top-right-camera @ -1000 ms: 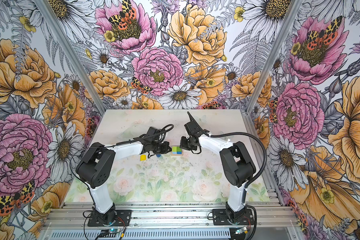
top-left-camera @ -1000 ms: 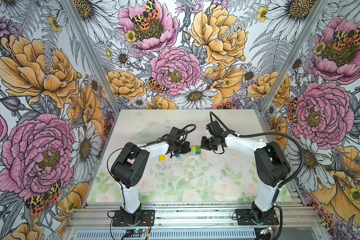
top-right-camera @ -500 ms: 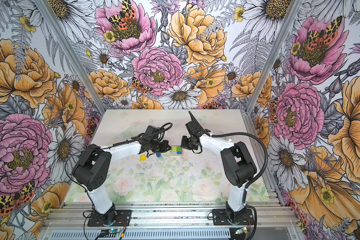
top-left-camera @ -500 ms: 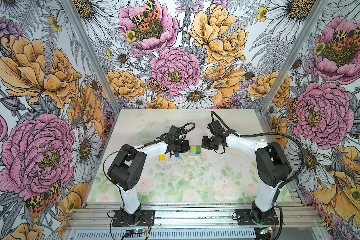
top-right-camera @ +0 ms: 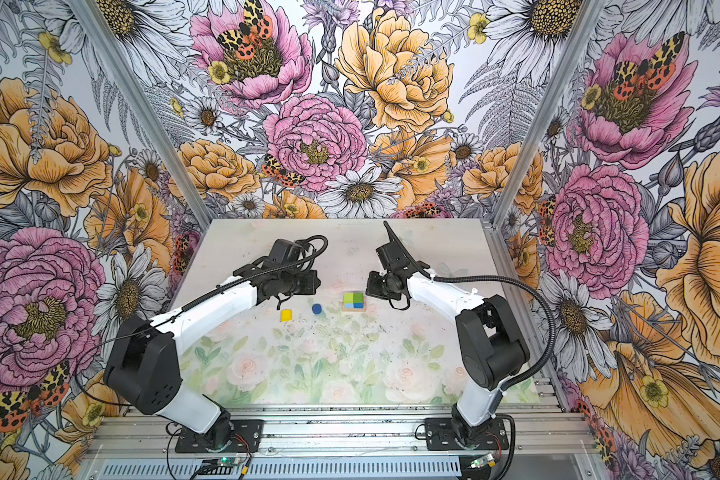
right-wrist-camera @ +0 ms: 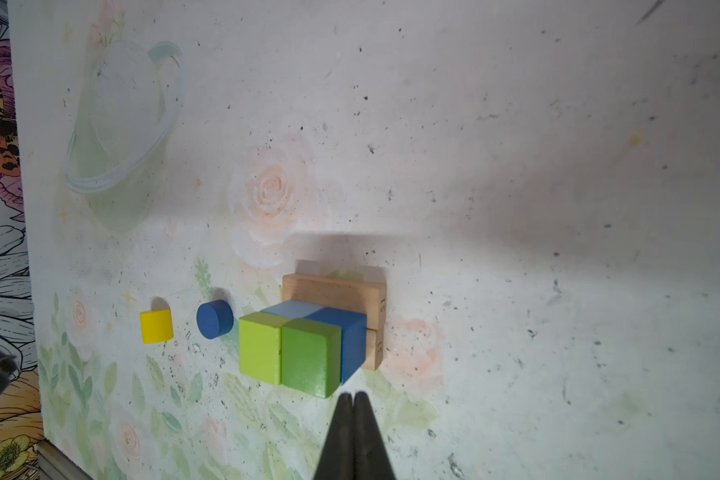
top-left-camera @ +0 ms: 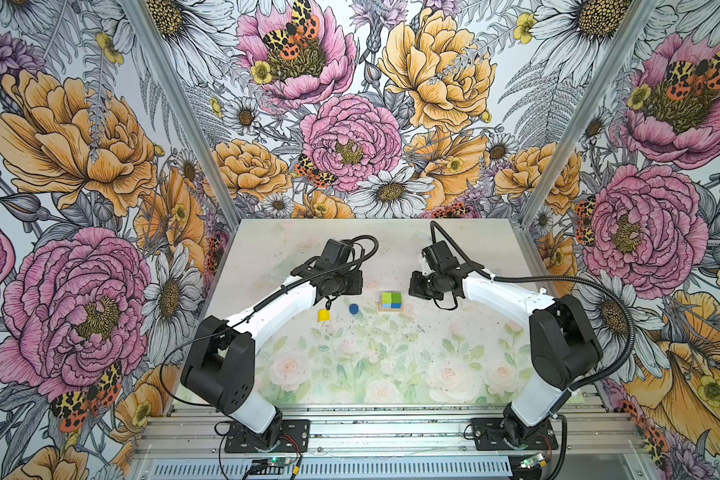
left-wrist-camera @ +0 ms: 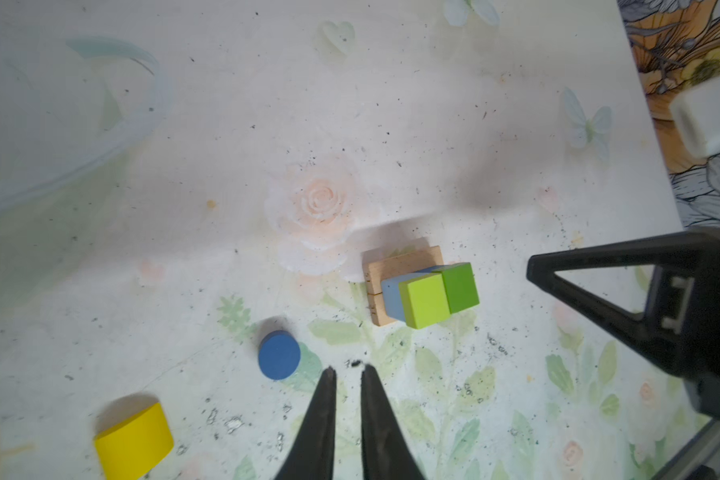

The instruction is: Build the wood block tower

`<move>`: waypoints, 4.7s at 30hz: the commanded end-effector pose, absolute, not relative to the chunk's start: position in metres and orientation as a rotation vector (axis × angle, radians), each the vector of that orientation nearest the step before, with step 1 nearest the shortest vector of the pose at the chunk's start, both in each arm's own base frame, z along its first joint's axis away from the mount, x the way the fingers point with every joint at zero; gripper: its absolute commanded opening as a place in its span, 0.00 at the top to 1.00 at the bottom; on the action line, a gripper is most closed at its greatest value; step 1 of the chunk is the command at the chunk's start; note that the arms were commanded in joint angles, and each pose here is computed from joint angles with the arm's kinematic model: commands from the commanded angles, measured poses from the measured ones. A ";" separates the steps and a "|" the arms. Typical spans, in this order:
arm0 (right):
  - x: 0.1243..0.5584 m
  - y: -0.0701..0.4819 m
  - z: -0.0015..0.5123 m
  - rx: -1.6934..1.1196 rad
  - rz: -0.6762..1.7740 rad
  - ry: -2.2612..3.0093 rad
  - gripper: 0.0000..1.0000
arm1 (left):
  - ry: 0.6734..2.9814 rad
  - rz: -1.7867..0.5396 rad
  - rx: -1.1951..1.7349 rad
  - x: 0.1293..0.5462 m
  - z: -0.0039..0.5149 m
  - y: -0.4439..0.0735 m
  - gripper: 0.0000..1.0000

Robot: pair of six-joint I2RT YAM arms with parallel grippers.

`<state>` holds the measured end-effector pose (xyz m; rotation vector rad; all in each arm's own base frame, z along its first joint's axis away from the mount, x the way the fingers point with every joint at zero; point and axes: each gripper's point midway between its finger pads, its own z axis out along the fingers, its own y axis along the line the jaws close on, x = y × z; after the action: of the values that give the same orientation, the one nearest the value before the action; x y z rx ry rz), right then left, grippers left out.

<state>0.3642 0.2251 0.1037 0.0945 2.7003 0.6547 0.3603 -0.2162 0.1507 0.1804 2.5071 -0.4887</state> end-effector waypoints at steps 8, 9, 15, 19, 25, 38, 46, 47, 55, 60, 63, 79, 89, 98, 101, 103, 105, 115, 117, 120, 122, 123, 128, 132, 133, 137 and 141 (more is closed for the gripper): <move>0.361 0.202 0.124 0.120 0.593 2.618 0.95 | 2.666 -0.330 0.137 0.335 0.104 -0.184 0.62; 0.360 0.201 0.125 0.121 0.588 2.613 0.94 | 2.677 -0.323 0.134 0.333 0.100 -0.183 0.61; 0.354 0.185 0.127 0.148 0.546 2.594 0.86 | 2.725 -0.281 0.115 0.327 0.083 -0.179 0.51; 0.351 0.178 0.127 0.159 0.537 2.586 0.76 | 2.743 -0.243 0.120 0.330 0.076 -0.182 0.43; 0.347 0.170 0.125 0.180 0.524 2.581 0.70 | 2.759 -0.219 0.137 0.338 0.068 -0.191 0.38; 0.344 0.160 0.122 0.207 0.514 2.580 0.68 | 2.778 -0.078 0.174 0.352 0.059 -0.199 0.32; 0.344 0.161 0.117 0.210 0.520 2.588 0.68 | 2.820 0.008 0.207 0.352 0.038 -0.203 0.44; 0.345 0.160 0.118 0.214 0.520 2.586 0.68 | 2.823 0.013 0.210 0.352 0.036 -0.204 0.44; 0.344 0.158 0.116 0.221 0.518 2.589 0.68 | 2.818 0.045 0.204 0.356 0.034 -0.204 0.52; 0.345 0.160 0.116 0.220 0.525 2.589 0.68 | 2.807 0.061 0.191 0.359 0.035 -0.203 0.54; 0.346 0.160 0.115 0.220 0.525 2.591 0.68 | 2.806 0.055 0.185 0.360 0.036 -0.203 0.54; 0.347 0.160 0.114 0.224 0.525 2.594 0.68 | 2.831 0.010 0.172 0.362 0.031 -0.206 0.56; 0.346 0.159 0.114 0.230 0.525 2.592 0.68 | 2.843 -0.004 0.164 0.361 0.028 -0.206 0.62; 0.346 0.158 0.115 0.233 0.525 2.591 0.67 | 2.850 -0.034 0.151 0.360 0.025 -0.207 0.62; 0.346 0.158 0.114 0.237 0.526 2.591 0.67 | 2.857 -0.041 0.145 0.359 0.022 -0.206 0.62; 0.346 0.159 0.114 0.235 0.526 2.591 0.67 | 2.858 -0.041 0.143 0.359 0.022 -0.205 0.62; 0.346 0.158 0.115 0.238 0.526 2.591 0.67 | 2.855 -0.044 0.140 0.360 0.022 -0.205 0.63; 0.346 0.158 0.114 0.239 0.526 2.591 0.67 | 2.869 -0.063 0.132 0.358 0.019 -0.205 0.64; 0.346 0.158 0.114 0.240 0.526 2.593 0.67 | 2.868 -0.066 0.130 0.358 0.019 -0.206 0.64; 0.346 0.158 0.113 0.240 0.524 2.595 0.67 | 2.869 -0.065 0.130 0.358 0.018 -0.206 0.63; 0.346 0.158 0.113 0.240 0.524 2.596 0.67 | 2.871 -0.064 0.130 0.357 0.018 -0.205 0.63; 0.346 0.159 0.113 0.239 0.524 2.595 0.67 | 2.870 -0.064 0.131 0.357 0.018 -0.206 0.62; 0.346 0.158 0.113 0.240 0.524 2.597 0.67 | 2.871 -0.066 0.131 0.358 0.018 -0.206 0.60; 0.346 0.159 0.113 0.237 0.525 2.594 0.67 | 2.876 -0.063 0.133 0.357 0.016 -0.206 0.61; 0.347 0.158 0.113 0.239 0.525 2.594 0.67 | 2.876 -0.064 0.136 0.357 0.016 -0.206 0.62; 0.347 0.159 0.114 0.240 0.526 2.592 0.67 | 2.872 -0.065 0.130 0.358 0.017 -0.206 0.69; 0.347 0.159 0.114 0.239 0.526 2.593 0.67 | 2.859 -0.078 0.138 0.359 0.024 -0.207 0.75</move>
<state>0.3410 0.1614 0.1081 0.2207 2.6246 0.5201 0.3558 -0.2068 0.0226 0.1496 2.8660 -0.0452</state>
